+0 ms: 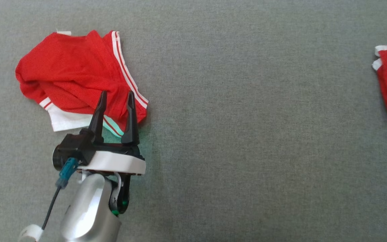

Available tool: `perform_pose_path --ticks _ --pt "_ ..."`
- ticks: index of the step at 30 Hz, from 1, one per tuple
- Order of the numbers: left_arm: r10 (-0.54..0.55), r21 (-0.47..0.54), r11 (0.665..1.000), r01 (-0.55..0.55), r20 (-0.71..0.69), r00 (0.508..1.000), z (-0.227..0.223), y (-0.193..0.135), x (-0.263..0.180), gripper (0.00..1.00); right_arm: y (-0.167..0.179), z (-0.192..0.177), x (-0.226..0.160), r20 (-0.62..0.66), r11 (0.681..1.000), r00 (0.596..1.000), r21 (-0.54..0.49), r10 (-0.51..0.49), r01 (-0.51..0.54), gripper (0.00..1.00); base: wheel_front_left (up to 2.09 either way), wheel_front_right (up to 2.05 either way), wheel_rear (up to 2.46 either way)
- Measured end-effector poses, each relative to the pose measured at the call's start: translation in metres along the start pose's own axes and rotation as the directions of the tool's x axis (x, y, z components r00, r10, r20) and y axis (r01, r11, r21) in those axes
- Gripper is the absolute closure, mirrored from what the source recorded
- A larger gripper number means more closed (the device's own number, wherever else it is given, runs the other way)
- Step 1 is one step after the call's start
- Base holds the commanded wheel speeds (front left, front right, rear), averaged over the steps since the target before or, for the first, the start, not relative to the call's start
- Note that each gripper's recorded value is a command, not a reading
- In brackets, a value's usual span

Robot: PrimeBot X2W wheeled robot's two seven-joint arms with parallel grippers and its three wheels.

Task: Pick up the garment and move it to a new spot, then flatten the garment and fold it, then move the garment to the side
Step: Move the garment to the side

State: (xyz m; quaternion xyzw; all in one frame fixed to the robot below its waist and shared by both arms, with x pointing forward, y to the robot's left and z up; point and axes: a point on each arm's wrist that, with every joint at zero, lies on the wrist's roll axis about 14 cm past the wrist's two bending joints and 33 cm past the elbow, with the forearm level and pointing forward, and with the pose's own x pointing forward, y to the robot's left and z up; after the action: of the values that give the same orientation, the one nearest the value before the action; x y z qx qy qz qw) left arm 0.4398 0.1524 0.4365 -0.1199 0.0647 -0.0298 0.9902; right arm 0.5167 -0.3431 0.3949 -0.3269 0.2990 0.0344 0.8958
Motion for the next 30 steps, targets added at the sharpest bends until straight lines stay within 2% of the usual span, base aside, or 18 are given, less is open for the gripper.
perform_pose_path --ticks 8,13,16,20,21,24,27,30 --pt "-0.019 0.001 1.0 0.019 0.045 0.999 0.017 -0.008 -0.003 0.0 -0.009 0.025 -0.016 0.095 0.996 0.994 0.071 -0.052 0.045 0.0 0.0 0.0 0.0" --pt "-0.038 0.002 0.999 0.038 0.097 0.995 0.037 -0.016 -0.009 0.0 -0.015 0.069 -0.037 0.244 0.988 0.965 0.142 -0.095 0.061 0.0 0.0 0.0 0.0" --pt "-0.046 0.002 0.999 0.046 0.124 0.991 0.047 -0.021 -0.016 0.0 -0.021 0.106 -0.056 0.363 0.978 0.921 0.199 -0.138 0.068 0.0 0.0 0.0 0.0" --pt "-0.051 0.0 0.999 0.051 0.143 0.988 0.053 -0.026 -0.031 0.0 -0.021 0.16 -0.093 0.53 0.956 0.827 0.291 -0.188 0.031 0.0 0.0 0.0 0.0" --pt "-0.051 0.0 0.999 0.051 0.143 0.988 0.053 -0.026 -0.031 0.0 -0.021 0.16 -0.093 0.53 0.956 0.827 0.291 -0.188 0.031 0.0 0.0 0.0 0.0" --pt "-0.05 -0.001 0.999 0.051 0.158 0.986 0.057 -0.028 -0.04 0.0 -0.008 0.189 -0.125 0.631 0.933 0.745 0.358 -0.214 -0.035 0.0 0.0 0.0 0.0" --pt "-0.06 -0.001 0.998 0.061 0.174 0.983 0.062 -0.032 -0.046 0.0 0.006 0.199 -0.152 0.686 0.887 0.683 0.446 -0.252 -0.121 0.0 0.0 0.0 0.0" --pt "-0.065 -0.002 0.998 0.066 0.181 0.981 0.063 -0.034 -0.051 0.0 0.034 0.196 -0.169 0.7 0.837 0.666 0.506 -0.257 -0.208 0.0 0.0 0.0 0.0"
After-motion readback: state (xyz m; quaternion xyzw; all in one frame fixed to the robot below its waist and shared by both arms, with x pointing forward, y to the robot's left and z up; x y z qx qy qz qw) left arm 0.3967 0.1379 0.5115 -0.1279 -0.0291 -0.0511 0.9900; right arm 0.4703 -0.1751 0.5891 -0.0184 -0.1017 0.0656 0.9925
